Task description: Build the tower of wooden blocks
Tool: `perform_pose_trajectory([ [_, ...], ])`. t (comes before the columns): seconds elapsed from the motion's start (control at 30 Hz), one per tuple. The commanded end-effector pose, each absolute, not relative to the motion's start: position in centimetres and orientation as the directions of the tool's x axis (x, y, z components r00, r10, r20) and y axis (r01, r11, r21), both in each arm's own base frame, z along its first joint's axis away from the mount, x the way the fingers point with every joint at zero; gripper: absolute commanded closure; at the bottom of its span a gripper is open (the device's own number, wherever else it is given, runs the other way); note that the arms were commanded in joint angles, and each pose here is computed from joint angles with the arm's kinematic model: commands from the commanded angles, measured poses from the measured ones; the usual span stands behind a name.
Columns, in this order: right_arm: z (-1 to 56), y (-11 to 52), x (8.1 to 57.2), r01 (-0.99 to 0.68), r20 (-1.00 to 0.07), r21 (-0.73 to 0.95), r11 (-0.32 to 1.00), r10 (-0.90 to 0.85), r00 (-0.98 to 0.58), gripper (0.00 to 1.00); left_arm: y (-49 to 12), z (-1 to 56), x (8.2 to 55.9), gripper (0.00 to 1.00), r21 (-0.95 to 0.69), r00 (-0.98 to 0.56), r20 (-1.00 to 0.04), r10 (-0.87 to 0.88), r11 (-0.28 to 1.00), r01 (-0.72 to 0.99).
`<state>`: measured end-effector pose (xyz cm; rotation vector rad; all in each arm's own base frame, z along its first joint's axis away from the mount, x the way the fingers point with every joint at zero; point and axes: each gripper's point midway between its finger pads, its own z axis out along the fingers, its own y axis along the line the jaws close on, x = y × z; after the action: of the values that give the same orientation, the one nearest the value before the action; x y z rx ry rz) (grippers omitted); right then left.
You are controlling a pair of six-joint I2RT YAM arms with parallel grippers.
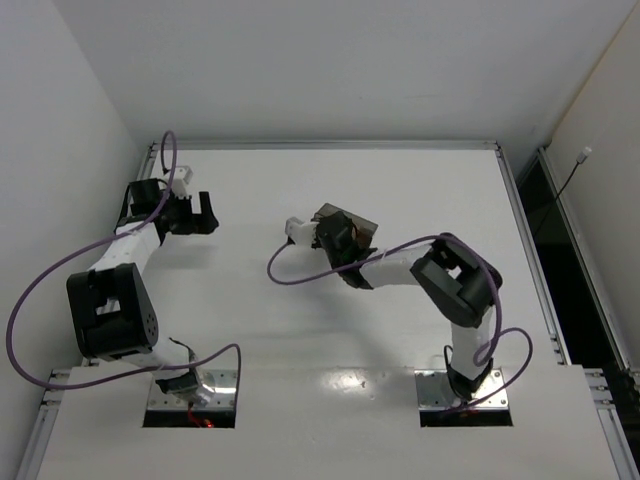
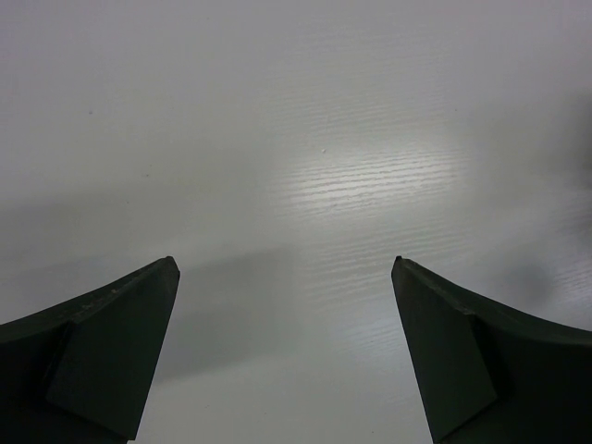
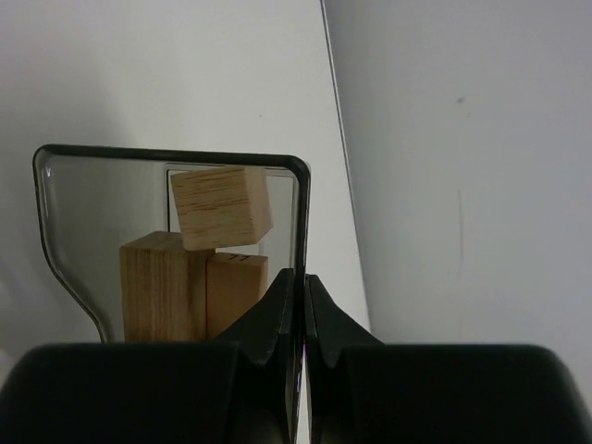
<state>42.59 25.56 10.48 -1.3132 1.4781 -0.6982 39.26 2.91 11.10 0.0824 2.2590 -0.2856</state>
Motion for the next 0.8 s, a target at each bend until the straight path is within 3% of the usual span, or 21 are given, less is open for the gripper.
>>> perform_pose_trajectory([
  [0.0,15.3,26.6,42.8,-0.095,-0.166,-0.984,0.152,-0.972,0.167,1.0,3.4,12.5,40.0,0.0,-0.145,-0.602,-0.798,-0.04,0.981,0.126],
  [0.33,17.0,27.2,42.6,0.175,-0.004,-0.984,0.033,-0.986,0.164,1.0,3.4,12.6,40.0,0.0,-0.145,-0.602,-0.798,-0.04,0.981,0.126],
  [0.53,19.7,26.7,42.4,0.393,-0.002,-0.919,0.046,-0.994,0.111,1.0,3.5,12.6,40.2,0.0,-0.152,-0.603,-0.796,-0.049,0.981,0.121],
  [0.77,20.6,26.2,43.0,0.415,-0.033,-0.908,0.061,-0.997,0.074,1.0,3.5,12.6,40.5,0.0,-0.159,-0.604,-0.795,-0.058,0.98,0.115],
])
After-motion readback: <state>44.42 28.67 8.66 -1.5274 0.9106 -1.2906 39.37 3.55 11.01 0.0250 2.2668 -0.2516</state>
